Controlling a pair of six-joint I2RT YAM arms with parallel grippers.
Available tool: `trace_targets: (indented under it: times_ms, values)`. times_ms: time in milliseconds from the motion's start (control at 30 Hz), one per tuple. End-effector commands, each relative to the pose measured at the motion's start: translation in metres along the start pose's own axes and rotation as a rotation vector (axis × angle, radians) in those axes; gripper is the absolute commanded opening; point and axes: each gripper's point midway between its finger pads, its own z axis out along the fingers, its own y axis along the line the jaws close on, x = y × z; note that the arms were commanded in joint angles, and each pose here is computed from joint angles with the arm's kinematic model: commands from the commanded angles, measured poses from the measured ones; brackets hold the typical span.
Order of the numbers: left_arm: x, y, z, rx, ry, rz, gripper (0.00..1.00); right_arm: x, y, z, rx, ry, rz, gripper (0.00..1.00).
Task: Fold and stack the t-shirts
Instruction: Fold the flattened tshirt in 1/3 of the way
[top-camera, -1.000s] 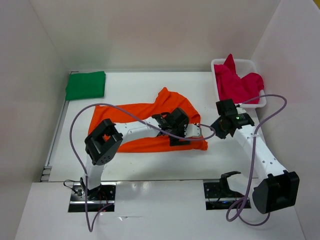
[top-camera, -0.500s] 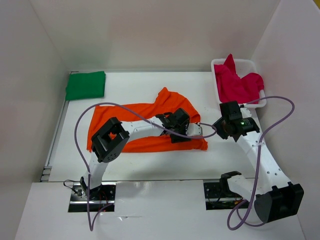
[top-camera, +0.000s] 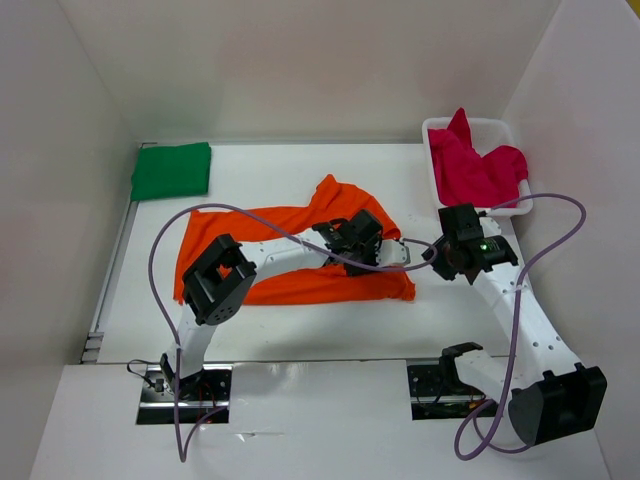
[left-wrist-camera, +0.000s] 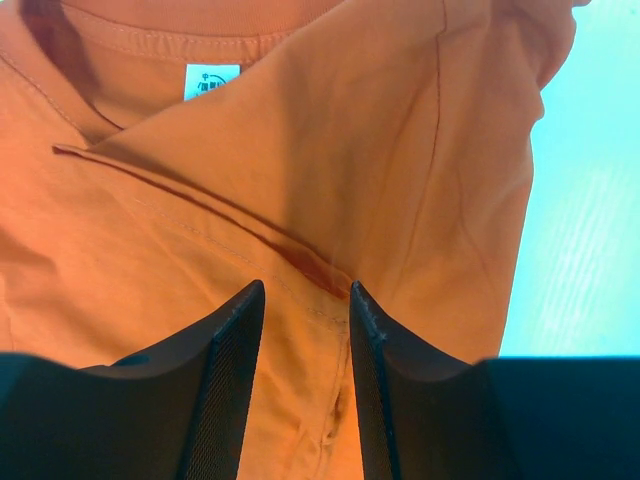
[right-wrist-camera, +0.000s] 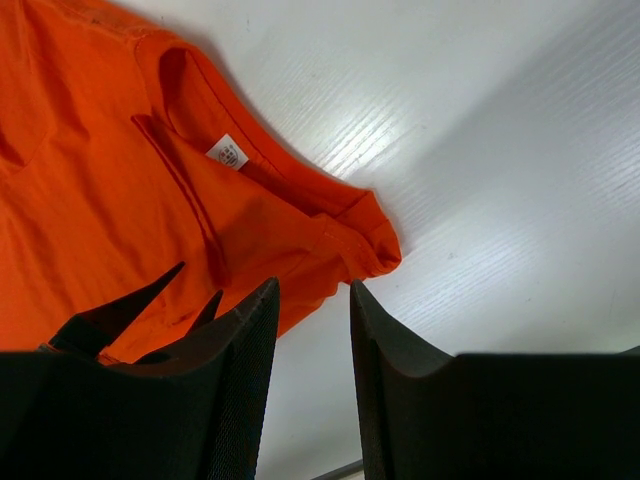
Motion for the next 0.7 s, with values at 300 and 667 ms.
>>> trace_targets:
  times_ms: [300,667]
  values:
    - [0.009,-0.006,0.012,0.038,0.025,0.020,0.49,-0.002,0.000,0.002,0.001,-0.012,-0.007,0.40]
    - [0.021,-0.001,0.017,0.005,0.070,0.019,0.14,-0.003,0.000,0.000,-0.007,-0.017,-0.004,0.40]
